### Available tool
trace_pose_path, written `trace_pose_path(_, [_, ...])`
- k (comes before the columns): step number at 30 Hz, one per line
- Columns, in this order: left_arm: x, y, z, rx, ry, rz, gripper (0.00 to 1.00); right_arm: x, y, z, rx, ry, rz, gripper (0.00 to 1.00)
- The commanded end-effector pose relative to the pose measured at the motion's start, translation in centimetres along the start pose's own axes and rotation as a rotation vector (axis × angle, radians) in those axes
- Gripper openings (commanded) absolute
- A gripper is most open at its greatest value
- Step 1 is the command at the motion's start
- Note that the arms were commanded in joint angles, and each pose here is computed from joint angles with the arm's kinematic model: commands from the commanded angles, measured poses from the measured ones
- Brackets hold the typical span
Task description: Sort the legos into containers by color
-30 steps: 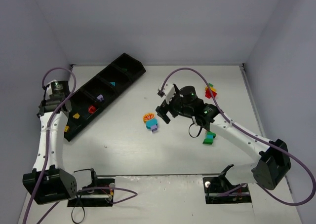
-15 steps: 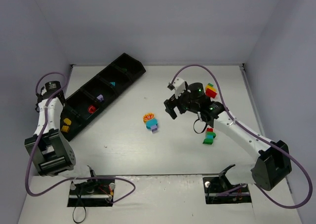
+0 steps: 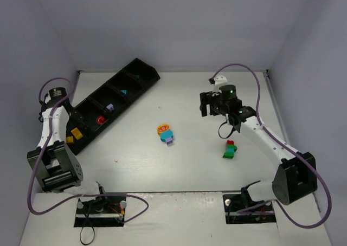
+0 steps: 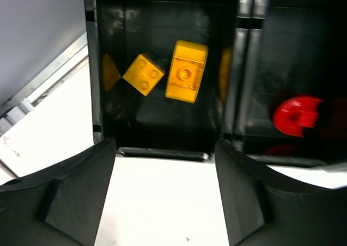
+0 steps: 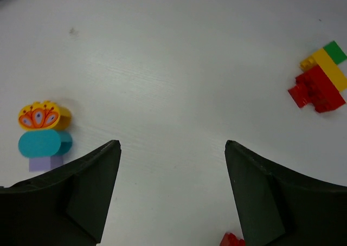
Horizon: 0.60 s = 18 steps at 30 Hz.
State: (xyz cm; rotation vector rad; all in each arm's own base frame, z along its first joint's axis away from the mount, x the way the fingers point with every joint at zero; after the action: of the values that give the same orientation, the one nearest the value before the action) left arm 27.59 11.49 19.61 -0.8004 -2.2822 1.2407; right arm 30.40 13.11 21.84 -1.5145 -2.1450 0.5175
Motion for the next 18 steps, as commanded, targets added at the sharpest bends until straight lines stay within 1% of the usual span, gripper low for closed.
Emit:
trace_pose_path(1, [-0.2,-4.0,-1.8,-0.134,-0.047,0.114,0.69,-2.6,0.7,-3.5,-0.109,0.200,0.118,0.73])
trace_pose_path(3, [-0.8,-5.0,-1.6,-0.146,-0.033,0.173,0.69,-4.0,1.0,-4.5,-0.132,0.265,0.163,0.75])
trace_pose_path(4, [-1.1,-5.6,-1.4,-0.154,-0.024,0.203,0.70,-5.6,1.2,-4.8,-0.138,0.299,0.201,0.75])
trace_pose_path(7, [-2.5,-8.7,-0.5,-0.193,0.027,0.334,0.70,-9.2,2.4,-5.2,-0.149,0.379,0.345,0.77])
trace_pose_path(9, [-4.2,-10.4,0.7,-0.196,0.093,0.436,0.71,-10.9,3.0,-5.9,-0.163,0.393,0.410,0.78])
trace_pose_path(11, [-5.9,-12.4,2.5,-0.202,0.176,0.558,0.71,-13.0,4.5,-5.2,-0.125,0.412,0.462,0.79])
trace_pose_path(13, [-6.8,-13.9,3.9,-0.193,0.225,0.655,0.71,-14.3,5.9,-5.1,-0.107,0.430,0.481,0.81])
trace_pose_path(14, [-7.9,-14.9,5.1,-0.185,0.278,0.719,0.71,-15.1,6.3,-5.1,-0.101,0.440,0.487,0.84])
trace_pose_path(18, [-9.4,-16.4,8.5,-0.140,0.389,0.847,0.71,-16.6,8.6,-5.1,-0.063,0.414,0.488,0.89])
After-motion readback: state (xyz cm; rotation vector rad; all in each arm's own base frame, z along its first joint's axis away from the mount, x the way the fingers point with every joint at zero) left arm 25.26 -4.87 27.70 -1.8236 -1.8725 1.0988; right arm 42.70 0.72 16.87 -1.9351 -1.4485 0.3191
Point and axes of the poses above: each gripper's point midway between its finger pads, its own y axis out along the fingers, its own x axis along the line the jaws close on, z = x × y, the point moved 8 cm from there along -y, back along the fingers, and after that the axes turned 7 degrees about y, right-handed, at the moved point
